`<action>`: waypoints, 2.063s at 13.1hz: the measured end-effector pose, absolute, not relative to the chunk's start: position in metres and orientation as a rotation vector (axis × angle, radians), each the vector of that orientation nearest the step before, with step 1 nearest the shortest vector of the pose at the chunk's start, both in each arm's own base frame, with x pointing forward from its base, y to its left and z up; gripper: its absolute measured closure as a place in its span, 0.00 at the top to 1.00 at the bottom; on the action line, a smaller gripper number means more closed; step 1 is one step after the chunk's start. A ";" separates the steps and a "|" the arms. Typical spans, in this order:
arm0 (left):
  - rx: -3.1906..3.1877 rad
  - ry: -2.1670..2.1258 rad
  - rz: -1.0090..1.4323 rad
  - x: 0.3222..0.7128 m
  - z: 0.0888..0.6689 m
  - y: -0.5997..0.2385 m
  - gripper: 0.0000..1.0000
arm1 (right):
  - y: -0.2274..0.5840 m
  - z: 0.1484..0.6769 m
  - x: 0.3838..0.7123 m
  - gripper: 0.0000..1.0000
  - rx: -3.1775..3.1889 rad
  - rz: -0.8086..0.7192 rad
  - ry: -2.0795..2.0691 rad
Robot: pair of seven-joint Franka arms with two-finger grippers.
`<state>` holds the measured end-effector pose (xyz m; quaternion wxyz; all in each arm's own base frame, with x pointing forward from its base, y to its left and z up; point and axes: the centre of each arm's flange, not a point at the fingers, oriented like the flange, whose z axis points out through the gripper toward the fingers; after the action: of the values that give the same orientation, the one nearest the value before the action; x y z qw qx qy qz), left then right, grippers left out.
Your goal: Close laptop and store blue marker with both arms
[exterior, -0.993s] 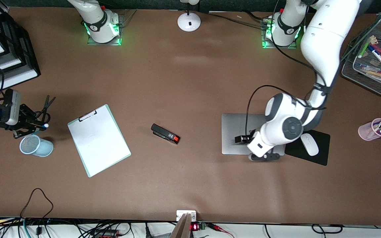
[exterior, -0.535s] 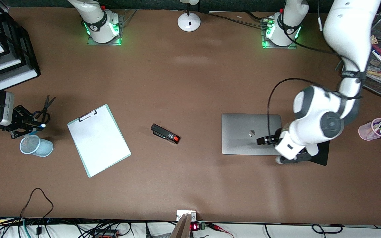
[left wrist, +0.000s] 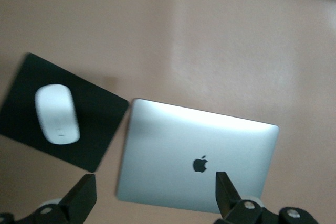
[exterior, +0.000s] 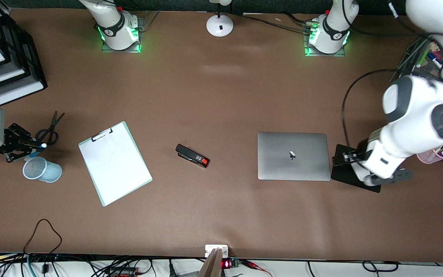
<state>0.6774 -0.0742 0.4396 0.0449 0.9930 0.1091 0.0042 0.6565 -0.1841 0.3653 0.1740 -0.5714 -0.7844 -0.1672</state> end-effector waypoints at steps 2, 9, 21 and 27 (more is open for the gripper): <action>3.099 0.334 -0.016 0.670 0.469 -0.060 1.00 | -0.187 0.357 0.658 0.18 -1.566 -0.514 -2.208; 3.168 0.168 0.043 0.647 0.573 -0.024 1.00 | -0.205 0.352 0.647 0.18 -1.433 -0.550 -2.143; 3.174 -0.008 -0.008 0.532 0.635 -0.032 1.00 | -0.243 0.313 0.659 0.18 -1.399 -0.627 -2.141; 3.183 -0.098 0.020 0.504 0.647 -0.041 1.00 | -0.260 0.302 0.656 0.18 -1.394 -0.656 -2.122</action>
<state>0.5036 -0.0407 0.6470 -0.0214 0.9993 -0.0309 0.0062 0.6560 -0.2603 0.3015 0.2568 -0.5137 -0.7821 -0.2419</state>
